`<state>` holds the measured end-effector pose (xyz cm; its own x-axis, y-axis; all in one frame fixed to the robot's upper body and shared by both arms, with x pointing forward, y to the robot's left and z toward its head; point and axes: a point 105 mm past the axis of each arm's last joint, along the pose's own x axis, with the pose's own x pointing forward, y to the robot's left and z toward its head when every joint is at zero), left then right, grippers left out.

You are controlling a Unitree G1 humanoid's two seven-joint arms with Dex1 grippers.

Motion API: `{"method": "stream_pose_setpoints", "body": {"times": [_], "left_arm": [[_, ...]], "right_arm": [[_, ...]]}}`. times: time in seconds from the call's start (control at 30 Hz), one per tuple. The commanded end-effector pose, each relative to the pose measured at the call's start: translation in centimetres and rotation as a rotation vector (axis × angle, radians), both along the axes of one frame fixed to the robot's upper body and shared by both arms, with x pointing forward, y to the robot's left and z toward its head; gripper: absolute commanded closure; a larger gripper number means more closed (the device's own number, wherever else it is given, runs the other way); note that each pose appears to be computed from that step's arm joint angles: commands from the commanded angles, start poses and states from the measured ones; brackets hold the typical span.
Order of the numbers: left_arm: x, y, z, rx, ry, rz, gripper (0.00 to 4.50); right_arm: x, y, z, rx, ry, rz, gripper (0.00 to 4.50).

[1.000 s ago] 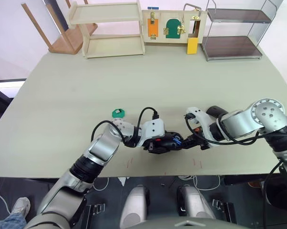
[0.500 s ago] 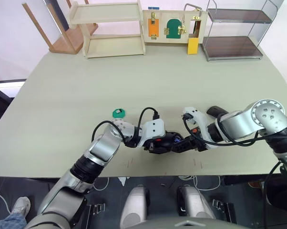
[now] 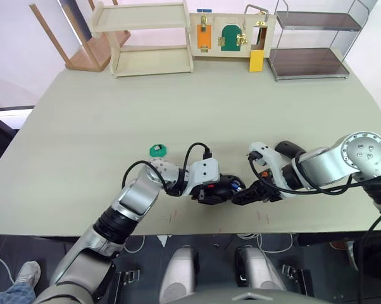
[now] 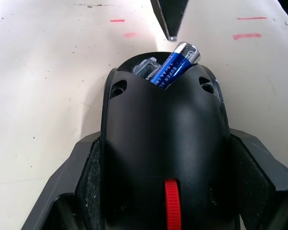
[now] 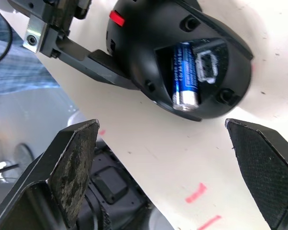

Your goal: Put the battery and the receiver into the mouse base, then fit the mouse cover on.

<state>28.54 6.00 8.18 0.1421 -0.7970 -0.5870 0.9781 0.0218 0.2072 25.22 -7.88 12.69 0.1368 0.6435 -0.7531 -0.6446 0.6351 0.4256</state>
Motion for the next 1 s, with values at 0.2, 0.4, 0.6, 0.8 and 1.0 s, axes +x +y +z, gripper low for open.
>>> {"method": "stream_pose_setpoints", "body": {"times": [0.2, 0.4, 0.6, 0.8, 1.0], "left_arm": [[-0.8, 0.2, -1.7, 0.043, 0.048, -0.005, 1.59], [-0.6, 0.1, -1.6, 0.041, 0.045, 0.0, 1.59], [-0.7, 0.4, -1.7, 0.044, 0.046, 0.002, 1.59], [-0.5, 0.4, -1.7, 0.044, 0.047, 0.008, 1.59], [-0.5, 0.4, -1.7, 0.045, 0.047, 0.007, 1.59]], "right_arm": [[0.1, 0.5, 1.9, 0.075, -0.237, 0.069, 0.06], [-0.2, -0.8, 1.0, 0.119, -0.394, 0.096, 2.01], [-0.2, -2.4, 1.0, 0.229, -0.558, 0.107, 4.45], [-0.3, -1.6, 1.0, 0.392, -0.745, 0.125, 4.45], [0.0, -1.2, -0.4, 0.439, -0.822, 0.099, 4.45]]}}
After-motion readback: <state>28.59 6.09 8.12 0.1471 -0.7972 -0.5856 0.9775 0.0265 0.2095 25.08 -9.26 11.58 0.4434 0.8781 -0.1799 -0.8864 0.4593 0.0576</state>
